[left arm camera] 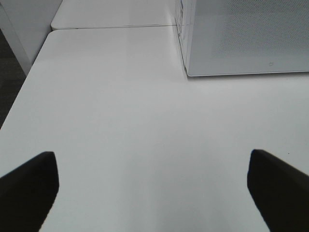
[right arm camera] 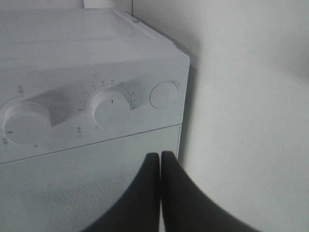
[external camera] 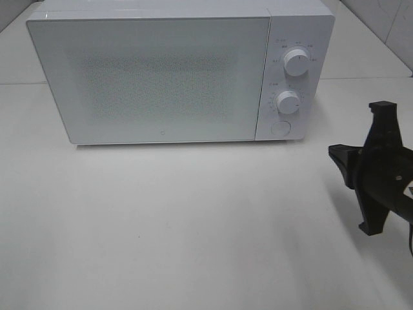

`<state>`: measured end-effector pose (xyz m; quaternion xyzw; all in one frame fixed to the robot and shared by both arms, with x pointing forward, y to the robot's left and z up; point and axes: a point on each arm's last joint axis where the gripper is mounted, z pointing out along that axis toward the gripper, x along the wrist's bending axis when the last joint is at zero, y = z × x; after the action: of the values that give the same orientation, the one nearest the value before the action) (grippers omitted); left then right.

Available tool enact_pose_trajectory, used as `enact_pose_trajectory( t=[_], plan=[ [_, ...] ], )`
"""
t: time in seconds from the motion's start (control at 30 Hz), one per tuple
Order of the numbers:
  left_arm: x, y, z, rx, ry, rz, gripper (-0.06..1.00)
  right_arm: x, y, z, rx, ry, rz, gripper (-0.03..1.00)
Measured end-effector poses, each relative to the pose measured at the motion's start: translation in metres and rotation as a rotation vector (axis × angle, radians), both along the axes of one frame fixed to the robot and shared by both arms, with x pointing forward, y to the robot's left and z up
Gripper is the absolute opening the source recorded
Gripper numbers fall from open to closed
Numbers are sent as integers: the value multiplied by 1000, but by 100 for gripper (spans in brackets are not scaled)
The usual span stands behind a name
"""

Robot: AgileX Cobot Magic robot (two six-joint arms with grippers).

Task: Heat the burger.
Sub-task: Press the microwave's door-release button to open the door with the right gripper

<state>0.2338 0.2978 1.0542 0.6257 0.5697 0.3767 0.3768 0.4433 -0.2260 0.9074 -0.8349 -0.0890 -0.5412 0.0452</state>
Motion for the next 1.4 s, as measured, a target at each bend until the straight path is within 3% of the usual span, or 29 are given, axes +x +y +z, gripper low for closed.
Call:
enact_pose_trajectory(
  t=[0.43,0.83,1.4],
  plan=[
    [0,0,0,0,0,0,99,38,40,-13,28,9,-7,0],
    [0,0,0,0,0,0,99,71,51,-31,8,18,-98,0],
    [0,0,0,0,0,0,99,105,51,-48,-12,-1,-99,0]
  ],
)
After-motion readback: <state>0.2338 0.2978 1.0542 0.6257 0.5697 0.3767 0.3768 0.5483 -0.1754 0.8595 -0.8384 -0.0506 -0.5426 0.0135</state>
